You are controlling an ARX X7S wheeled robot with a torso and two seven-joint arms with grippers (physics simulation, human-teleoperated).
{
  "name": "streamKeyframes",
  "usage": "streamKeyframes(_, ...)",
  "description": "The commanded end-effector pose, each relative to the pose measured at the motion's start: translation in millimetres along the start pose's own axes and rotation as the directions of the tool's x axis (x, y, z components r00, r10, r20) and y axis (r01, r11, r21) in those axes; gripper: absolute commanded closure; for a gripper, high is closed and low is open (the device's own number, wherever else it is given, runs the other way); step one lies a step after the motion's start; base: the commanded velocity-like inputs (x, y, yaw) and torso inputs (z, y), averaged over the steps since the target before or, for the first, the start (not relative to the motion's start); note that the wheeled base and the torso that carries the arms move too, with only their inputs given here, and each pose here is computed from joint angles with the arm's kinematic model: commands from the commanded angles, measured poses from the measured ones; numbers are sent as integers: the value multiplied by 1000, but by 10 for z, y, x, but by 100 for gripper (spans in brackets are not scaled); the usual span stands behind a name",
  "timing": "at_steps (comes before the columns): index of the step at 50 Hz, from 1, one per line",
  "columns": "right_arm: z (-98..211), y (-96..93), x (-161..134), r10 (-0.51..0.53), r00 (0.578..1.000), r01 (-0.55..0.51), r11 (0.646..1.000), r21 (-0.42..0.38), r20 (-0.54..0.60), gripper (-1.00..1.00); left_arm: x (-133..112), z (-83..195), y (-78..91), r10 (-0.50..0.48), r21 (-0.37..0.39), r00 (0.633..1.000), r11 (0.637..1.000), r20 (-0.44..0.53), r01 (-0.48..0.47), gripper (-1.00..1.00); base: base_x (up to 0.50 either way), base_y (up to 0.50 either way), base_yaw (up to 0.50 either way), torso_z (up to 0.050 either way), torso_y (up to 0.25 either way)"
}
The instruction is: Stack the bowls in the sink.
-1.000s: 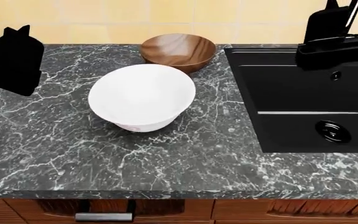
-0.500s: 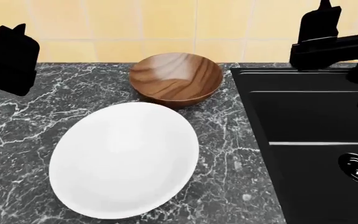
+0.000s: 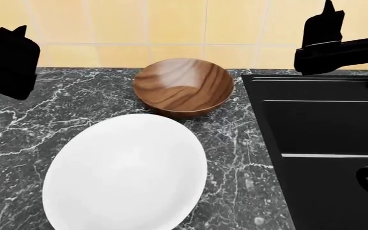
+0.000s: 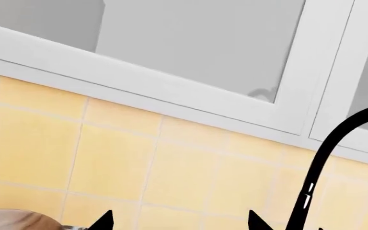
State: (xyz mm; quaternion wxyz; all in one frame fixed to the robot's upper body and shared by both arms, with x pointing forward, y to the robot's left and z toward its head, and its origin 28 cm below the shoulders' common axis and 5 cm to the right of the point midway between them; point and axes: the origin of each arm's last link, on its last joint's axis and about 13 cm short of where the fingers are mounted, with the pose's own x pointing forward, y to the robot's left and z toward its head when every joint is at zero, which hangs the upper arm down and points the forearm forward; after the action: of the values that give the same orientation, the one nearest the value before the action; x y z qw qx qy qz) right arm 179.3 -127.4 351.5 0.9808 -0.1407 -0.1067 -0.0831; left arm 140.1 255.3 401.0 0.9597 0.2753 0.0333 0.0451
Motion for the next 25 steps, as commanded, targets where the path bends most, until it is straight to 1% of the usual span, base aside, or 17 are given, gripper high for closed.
streamKeyframes(1, -22, 19, 8, -16, 999, 16, 1000, -10, -30, -100, -26, -28, 6, -9, -5, 1000, 1000, -11, 9, -100, 0, 0, 0, 0, 0)
streamKeyframes(5, -31, 25, 20, -24, 999, 23, 1000, -18, -43, -100, -44, -34, 19, -7, -19, 1000, 1000, -25, 7, -100, 0, 0, 0, 0, 0)
streamKeyframes(6, -32, 27, 23, -25, 999, 24, 1000, -19, -46, -100, -47, -33, 21, -12, -36, 999, 999, -35, 11, -100, 0, 0, 0, 0, 0)
streamKeyframes(7, -33, 28, 26, -27, 998, 26, 999, -20, -49, -100, -49, -29, 24, -17, -61, 999, 998, -42, 15, -100, 0, 0, 0, 0, 0)
streamKeyframes(8, -34, 28, 28, -29, 998, 28, 999, -18, -52, -100, -53, -19, 28, -36, -102, 998, 994, -49, 31, -100, 0, 0, 0, 0, 0)
streamKeyframes(11, -41, 28, 32, -33, 998, 33, 999, -14, -61, -100, -59, 6, 28, -87, -181, 994, 981, -65, 74, -100, 0, 0, 0, 0, 0)
streamKeyframes(13, -49, 28, 35, -35, 997, 34, 999, -15, -68, -100, -63, 25, 30, -115, -221, 991, 970, -66, 97, -100, 0, 0, 0, 0, 0)
streamKeyframes(17, -57, 34, 38, -33, 996, 32, 999, -16, -77, -100, -67, 60, 27, -201, -297, 972, 942, -123, 157, -100, 0, 0, 0, 0, 0)
streamKeyframes(20, -59, 41, 40, -30, 996, 29, 999, -17, -80, -100, -68, 72, 27, -245, -310, 956, 932, -162, 186, -100, 0, 0, 0, 0, 0)
streamKeyframes(24, -74, 47, 44, -28, 996, 27, 999, -23, -81, -100, -79, 58, 17, -303, -312, 925, 923, -228, 226, -100, 0, 0, 0, 0, 0)
streamKeyframes(25, -78, 49, 44, -27, 996, 25, 999, -23, -81, -100, -82, 46, 15, -313, -302, 918, 924, -245, 234, -100, 0, 0, 0, 0, 0)
